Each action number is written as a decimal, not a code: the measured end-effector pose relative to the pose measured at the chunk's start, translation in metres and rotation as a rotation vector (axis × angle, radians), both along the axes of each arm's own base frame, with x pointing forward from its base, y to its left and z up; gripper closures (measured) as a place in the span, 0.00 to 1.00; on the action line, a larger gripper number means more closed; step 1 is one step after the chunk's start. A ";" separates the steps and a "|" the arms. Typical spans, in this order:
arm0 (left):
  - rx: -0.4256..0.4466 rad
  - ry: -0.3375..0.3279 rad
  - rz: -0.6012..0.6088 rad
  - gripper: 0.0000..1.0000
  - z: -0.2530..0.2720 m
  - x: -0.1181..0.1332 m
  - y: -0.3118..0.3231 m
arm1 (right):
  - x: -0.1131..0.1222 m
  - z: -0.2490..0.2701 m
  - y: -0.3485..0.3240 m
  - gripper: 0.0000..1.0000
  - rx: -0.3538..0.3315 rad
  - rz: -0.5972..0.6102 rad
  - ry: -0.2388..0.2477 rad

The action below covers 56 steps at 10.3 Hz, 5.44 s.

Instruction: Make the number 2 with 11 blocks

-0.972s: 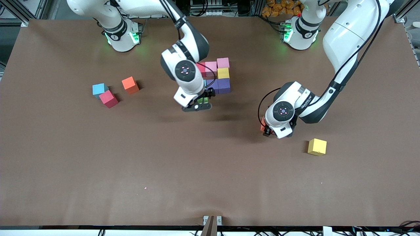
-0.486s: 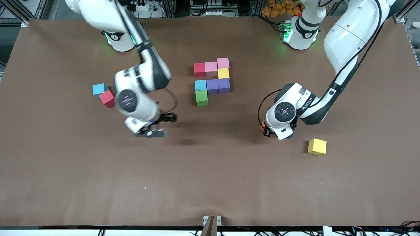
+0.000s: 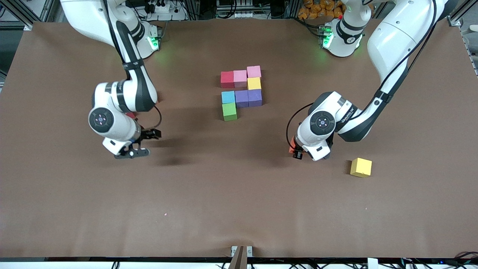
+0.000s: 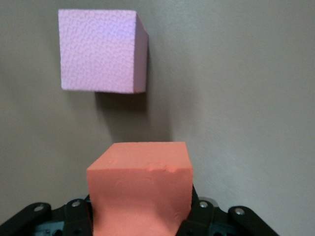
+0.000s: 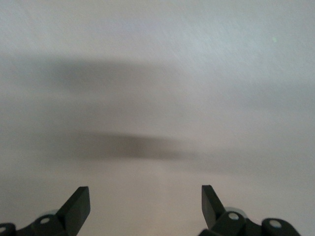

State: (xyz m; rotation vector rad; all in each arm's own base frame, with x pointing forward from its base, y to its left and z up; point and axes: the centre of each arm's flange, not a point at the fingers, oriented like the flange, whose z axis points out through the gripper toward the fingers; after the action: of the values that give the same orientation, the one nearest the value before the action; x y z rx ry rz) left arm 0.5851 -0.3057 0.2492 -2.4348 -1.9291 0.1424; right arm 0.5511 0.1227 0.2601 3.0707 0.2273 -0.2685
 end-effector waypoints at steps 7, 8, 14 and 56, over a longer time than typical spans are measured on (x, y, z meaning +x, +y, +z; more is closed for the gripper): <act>-0.135 -0.036 0.212 0.38 0.044 -0.002 -0.085 | -0.094 -0.016 -0.033 0.00 -0.017 0.151 0.035; -0.149 -0.047 0.256 0.38 0.041 -0.004 -0.097 | -0.093 -0.018 -0.043 0.00 -0.007 0.199 0.028; -0.159 -0.047 0.350 0.38 0.024 -0.031 -0.144 | -0.101 -0.033 -0.136 0.00 0.057 0.377 0.023; -0.094 -0.136 -1.308 0.36 -0.061 -0.138 -0.270 | 0.008 0.120 -0.047 0.39 0.098 0.610 -0.053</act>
State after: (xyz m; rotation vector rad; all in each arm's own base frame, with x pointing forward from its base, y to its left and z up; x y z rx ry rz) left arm 0.4474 -0.5754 0.1885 -3.2070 -0.0435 0.0139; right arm 0.5590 0.0758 0.3797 2.9045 1.1646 -0.1435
